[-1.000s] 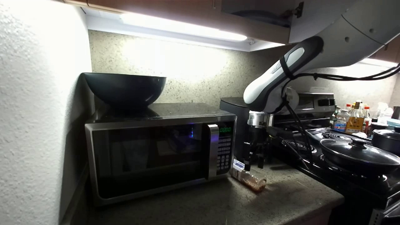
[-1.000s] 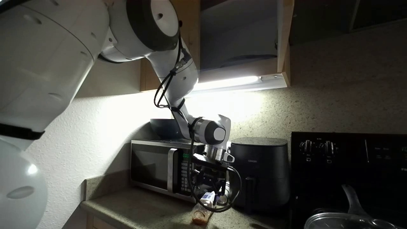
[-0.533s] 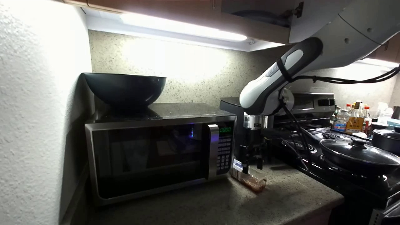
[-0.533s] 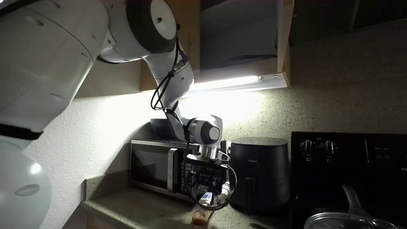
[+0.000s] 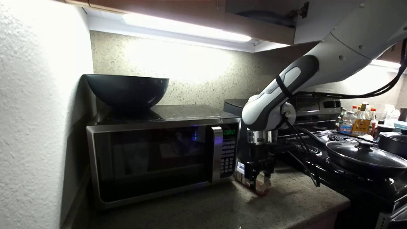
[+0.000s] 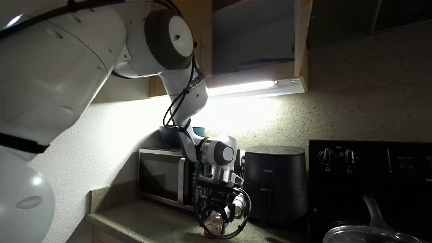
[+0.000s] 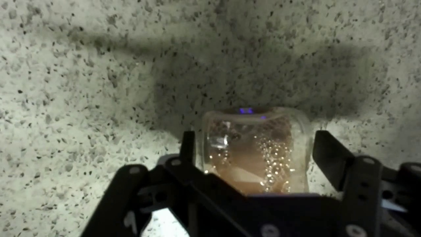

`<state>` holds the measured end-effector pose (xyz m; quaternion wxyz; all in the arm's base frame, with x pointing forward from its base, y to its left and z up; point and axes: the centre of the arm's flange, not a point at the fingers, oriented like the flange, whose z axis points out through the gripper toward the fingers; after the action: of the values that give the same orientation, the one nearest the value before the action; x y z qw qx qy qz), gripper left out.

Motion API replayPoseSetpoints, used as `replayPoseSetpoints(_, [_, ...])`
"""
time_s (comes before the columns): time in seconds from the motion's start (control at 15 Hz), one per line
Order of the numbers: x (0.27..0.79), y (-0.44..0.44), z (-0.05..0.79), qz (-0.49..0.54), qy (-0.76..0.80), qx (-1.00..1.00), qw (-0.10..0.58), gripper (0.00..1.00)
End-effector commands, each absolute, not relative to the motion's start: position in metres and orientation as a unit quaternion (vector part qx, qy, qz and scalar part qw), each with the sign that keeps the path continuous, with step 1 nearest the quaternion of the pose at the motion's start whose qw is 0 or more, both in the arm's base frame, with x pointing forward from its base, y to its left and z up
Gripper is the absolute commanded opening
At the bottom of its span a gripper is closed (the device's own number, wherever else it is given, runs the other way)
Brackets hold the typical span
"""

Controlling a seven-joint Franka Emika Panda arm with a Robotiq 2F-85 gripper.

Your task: Pick up the bottle and position it inside the wall cabinet

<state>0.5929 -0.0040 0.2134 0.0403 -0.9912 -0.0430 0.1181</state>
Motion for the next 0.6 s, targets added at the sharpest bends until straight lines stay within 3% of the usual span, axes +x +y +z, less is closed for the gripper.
replayPoseSetpoints(0.0, [0.596, -0.002, 0.203, 0.124, -0.038, -0.991, 0.045, 0.60])
replayPoseSetpoints(0.2, [0.596, -0.007, 0.208, 0.118, -0.037, -0.991, 0.047, 0.41])
replayPoseSetpoints(0.53, [0.589, -0.007, 0.222, 0.108, -0.029, -0.993, 0.038, 0.32])
